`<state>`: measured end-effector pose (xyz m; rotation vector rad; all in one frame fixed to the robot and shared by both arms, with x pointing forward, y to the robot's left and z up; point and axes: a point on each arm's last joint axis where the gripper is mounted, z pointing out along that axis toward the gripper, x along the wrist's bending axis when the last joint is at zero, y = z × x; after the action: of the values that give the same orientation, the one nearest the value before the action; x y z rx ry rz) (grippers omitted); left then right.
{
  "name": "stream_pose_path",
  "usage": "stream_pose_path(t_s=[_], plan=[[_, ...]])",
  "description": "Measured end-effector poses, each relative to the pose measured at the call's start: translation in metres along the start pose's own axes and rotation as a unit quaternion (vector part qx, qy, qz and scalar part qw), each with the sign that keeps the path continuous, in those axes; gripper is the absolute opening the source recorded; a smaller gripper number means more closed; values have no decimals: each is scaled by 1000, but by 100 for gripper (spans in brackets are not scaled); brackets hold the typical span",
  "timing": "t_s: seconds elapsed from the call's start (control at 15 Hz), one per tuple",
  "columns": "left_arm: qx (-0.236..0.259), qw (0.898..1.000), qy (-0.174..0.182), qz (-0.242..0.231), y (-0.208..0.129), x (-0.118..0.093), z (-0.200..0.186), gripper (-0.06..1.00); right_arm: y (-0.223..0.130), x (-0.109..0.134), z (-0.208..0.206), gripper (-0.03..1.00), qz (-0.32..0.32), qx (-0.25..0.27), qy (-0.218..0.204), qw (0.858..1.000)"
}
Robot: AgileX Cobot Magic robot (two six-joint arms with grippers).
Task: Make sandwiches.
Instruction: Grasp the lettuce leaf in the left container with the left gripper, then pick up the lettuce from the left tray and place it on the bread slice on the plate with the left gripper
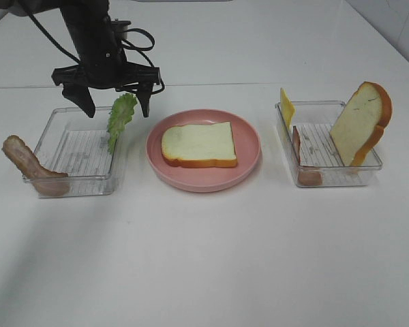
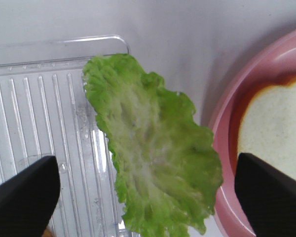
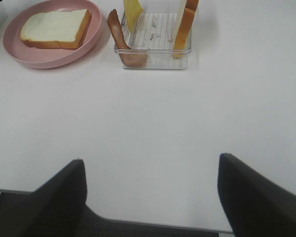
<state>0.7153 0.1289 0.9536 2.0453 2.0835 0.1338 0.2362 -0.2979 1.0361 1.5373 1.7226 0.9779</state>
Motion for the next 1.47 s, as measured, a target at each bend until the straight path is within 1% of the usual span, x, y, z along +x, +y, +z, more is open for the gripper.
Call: stream_pose_path(t_s=[0.13, 0.27, 0.53, 0.6, 0.73, 0.8, 0.93, 1.07, 1.13, 1.2, 1.27, 1.47], plan=[[-3, 1000, -22, -14, 1, -4, 6, 86, 0, 0, 0, 72, 0, 0, 0, 1000], [-6, 999, -35, -22, 2, -6, 5, 85, 0, 0, 0, 72, 0, 0, 0, 1000], [-9, 999, -38, -31, 2, -7, 5, 85, 0, 0, 0, 72, 0, 0, 0, 1000], [-10, 999, -35, -33, 2, -6, 5, 82, 0, 0, 0, 72, 0, 0, 0, 1000], [-14, 999, -19, -49, 3, -3, 5, 68, 0, 0, 0, 72, 0, 0, 0, 1000], [-14, 998, -15, -53, 3, -3, 6, 64, 0, 0, 0, 72, 0, 0, 0, 1000], [-5, 998, 2, -57, 1, 0, 6, 53, 0, 0, 0, 72, 0, 0, 0, 1000], [0, 998, 9, -60, 0, 2, 6, 45, 0, 0, 0, 72, 0, 0, 0, 1000], [0, 998, 17, -61, 0, 3, 5, 31, 0, 0, 0, 72, 0, 0, 0, 1000], [1, 998, 25, -59, 0, 4, 5, 12, 0, 0, 0, 72, 0, 0, 0, 1000], [1, 998, 29, -58, 0, 5, 5, 4, 0, 0, 0, 72, 0, 0, 0, 1000], [8, 998, 33, -58, -1, 6, 5, 2, 0, 0, 0, 72, 0, 0, 0, 1000]])
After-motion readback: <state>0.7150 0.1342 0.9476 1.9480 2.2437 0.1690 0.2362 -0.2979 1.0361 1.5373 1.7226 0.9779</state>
